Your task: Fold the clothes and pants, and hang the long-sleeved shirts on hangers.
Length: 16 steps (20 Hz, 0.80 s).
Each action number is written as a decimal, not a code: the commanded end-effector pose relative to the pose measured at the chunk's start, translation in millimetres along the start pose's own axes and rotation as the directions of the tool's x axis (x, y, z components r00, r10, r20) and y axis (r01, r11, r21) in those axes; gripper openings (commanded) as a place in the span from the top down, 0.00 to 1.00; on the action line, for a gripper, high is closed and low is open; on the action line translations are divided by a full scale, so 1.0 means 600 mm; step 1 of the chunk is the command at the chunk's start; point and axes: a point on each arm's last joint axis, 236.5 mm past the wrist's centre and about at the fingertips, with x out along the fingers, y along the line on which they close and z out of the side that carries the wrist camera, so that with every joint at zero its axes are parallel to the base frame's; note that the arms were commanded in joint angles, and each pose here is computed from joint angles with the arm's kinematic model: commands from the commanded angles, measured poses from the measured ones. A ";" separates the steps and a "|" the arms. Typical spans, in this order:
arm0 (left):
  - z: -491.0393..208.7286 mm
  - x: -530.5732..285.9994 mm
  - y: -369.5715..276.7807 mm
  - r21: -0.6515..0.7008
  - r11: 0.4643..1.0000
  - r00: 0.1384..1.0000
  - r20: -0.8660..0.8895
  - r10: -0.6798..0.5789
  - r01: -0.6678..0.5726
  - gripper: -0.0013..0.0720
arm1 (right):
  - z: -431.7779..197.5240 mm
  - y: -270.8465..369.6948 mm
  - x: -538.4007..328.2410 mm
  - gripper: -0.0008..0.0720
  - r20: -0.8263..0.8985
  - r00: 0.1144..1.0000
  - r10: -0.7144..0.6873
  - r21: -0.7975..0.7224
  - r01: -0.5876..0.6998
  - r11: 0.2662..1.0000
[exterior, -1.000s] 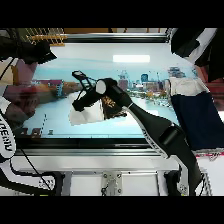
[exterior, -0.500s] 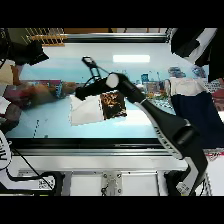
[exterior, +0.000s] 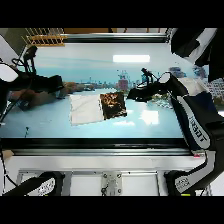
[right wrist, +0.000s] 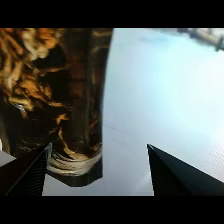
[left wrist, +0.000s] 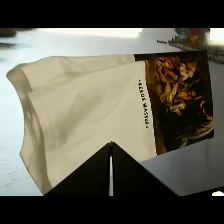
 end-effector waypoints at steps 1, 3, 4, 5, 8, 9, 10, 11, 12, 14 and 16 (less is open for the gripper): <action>-0.044 0.032 -0.027 0.037 0.999 0.999 -0.044 -0.016 0.018 0.97 | -0.020 -0.032 0.033 0.08 -0.049 0.996 0.077 0.105 -0.071 0.992; -0.044 0.035 -0.043 0.057 0.998 0.999 -0.038 -0.027 0.029 0.97 | -0.023 -0.009 0.068 0.08 -0.055 0.992 0.117 0.100 -0.111 0.989; -0.042 0.037 -0.049 0.065 0.997 0.999 -0.033 -0.031 0.033 0.97 | -0.025 0.004 0.085 0.08 -0.060 0.990 0.126 0.095 -0.120 0.988; -0.040 0.038 -0.053 0.069 0.997 0.999 -0.027 -0.034 0.036 0.97 | -0.028 0.018 0.101 0.08 -0.066 0.989 0.131 0.085 -0.125 0.989; -0.040 0.039 -0.058 0.075 0.996 0.999 -0.024 -0.037 0.039 0.97 | -0.039 0.073 0.145 0.09 -0.095 0.980 0.174 0.059 -0.169 0.984; -0.041 0.039 -0.058 0.075 0.996 0.999 -0.026 -0.038 0.039 0.97 | -0.039 0.092 0.156 0.09 -0.099 0.976 0.192 0.052 -0.187 0.981; -0.042 0.039 -0.058 0.075 0.996 0.999 -0.028 -0.038 0.040 0.97 | -0.037 0.113 0.166 0.10 -0.092 0.974 0.208 0.043 -0.205 0.978; -0.043 0.039 -0.058 0.074 0.996 0.999 -0.031 -0.037 0.040 0.97 | -0.032 0.132 0.174 0.27 -0.079 0.971 0.225 0.022 -0.224 0.974; -0.045 0.039 -0.058 0.074 0.996 0.999 -0.036 -0.037 0.040 0.97 | -0.024 0.153 0.179 0.52 -0.057 0.967 0.246 -0.011 -0.247 0.969; -0.047 0.038 -0.058 0.074 0.996 0.998 -0.042 -0.038 0.041 0.97 | -0.007 0.184 0.181 0.92 -0.005 0.959 0.283 -0.049 -0.283 0.958; -0.052 0.038 -0.058 0.074 0.996 0.998 -0.053 -0.037 0.041 0.97 | 0.006 0.194 0.170 0.97 0.014 0.960 0.280 -0.081 -0.278 0.957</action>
